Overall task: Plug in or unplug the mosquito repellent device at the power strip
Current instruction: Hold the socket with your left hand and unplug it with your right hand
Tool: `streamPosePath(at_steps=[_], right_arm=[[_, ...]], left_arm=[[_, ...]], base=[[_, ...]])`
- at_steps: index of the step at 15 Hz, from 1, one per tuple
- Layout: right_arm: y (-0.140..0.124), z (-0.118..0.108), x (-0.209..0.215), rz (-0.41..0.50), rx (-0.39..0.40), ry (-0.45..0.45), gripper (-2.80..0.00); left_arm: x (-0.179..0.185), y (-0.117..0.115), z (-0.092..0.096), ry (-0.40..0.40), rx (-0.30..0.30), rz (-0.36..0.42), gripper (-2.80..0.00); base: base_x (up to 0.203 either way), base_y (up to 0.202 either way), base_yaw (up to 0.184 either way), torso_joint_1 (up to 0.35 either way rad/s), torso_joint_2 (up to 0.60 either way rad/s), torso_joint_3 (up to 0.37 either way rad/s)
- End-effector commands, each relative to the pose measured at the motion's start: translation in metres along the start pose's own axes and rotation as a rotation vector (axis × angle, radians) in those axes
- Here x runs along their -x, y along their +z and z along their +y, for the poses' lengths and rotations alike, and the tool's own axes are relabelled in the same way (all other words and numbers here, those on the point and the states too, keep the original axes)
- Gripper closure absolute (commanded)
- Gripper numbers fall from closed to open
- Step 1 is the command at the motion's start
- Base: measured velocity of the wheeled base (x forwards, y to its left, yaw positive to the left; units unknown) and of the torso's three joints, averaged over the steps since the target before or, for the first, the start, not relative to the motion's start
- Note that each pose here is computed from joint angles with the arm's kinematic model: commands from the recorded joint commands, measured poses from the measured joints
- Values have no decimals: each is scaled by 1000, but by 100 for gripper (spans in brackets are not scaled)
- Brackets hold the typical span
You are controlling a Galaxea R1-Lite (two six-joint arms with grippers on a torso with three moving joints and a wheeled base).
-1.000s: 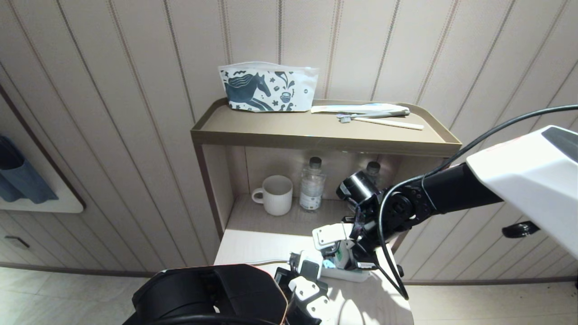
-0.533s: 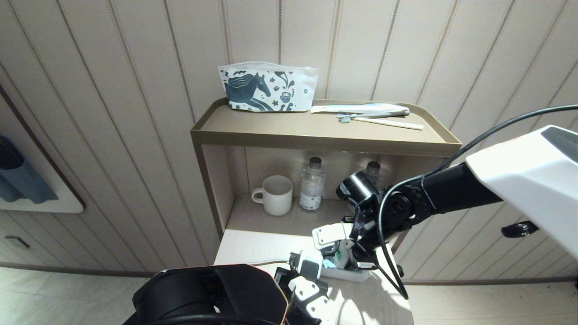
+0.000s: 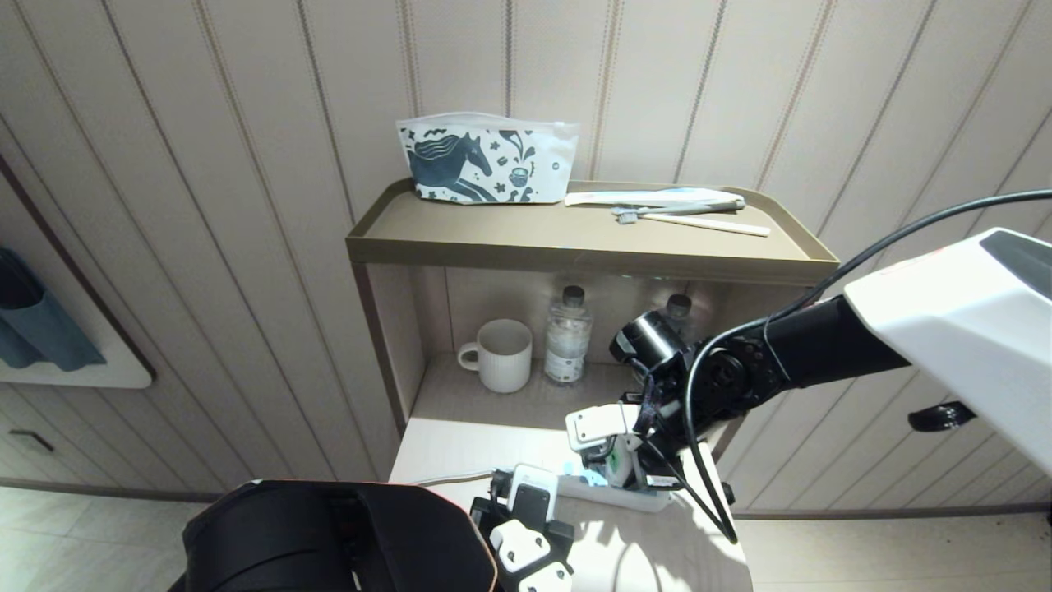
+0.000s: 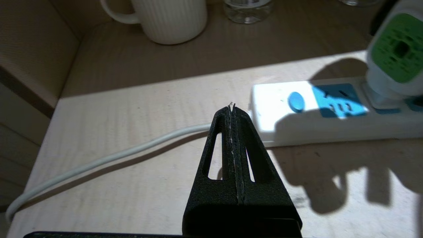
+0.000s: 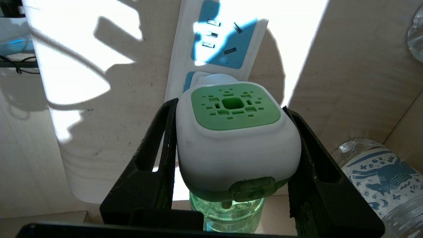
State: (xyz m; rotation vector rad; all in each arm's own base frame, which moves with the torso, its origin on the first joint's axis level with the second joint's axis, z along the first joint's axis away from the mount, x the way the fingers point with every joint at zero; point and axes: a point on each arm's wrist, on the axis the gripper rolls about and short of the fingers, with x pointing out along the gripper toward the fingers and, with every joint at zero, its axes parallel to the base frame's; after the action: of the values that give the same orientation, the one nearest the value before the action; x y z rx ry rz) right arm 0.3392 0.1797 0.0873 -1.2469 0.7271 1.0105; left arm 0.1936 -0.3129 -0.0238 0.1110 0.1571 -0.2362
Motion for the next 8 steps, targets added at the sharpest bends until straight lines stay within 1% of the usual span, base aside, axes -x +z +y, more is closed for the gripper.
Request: streamPosePath(at_steps=[1, 6, 7, 8], right_arm=[[0, 0, 1, -1, 7, 1, 0], [0, 0, 1, -1, 7, 1, 0], [1, -1, -2, -2, 8, 1, 0], [1, -1, -3, -1, 7, 3, 0]], left_arm=[[1, 10, 5, 11, 27, -22, 0], [1, 10, 5, 11, 27, -22, 0], [3, 7, -2, -3, 27, -25, 0], [15, 0, -22, -56, 17, -29, 0]], base=[[0, 0, 0, 0, 0, 0], [0, 0, 0, 0, 0, 0], [0, 0, 0, 0, 0, 0], [0, 0, 0, 0, 0, 0]])
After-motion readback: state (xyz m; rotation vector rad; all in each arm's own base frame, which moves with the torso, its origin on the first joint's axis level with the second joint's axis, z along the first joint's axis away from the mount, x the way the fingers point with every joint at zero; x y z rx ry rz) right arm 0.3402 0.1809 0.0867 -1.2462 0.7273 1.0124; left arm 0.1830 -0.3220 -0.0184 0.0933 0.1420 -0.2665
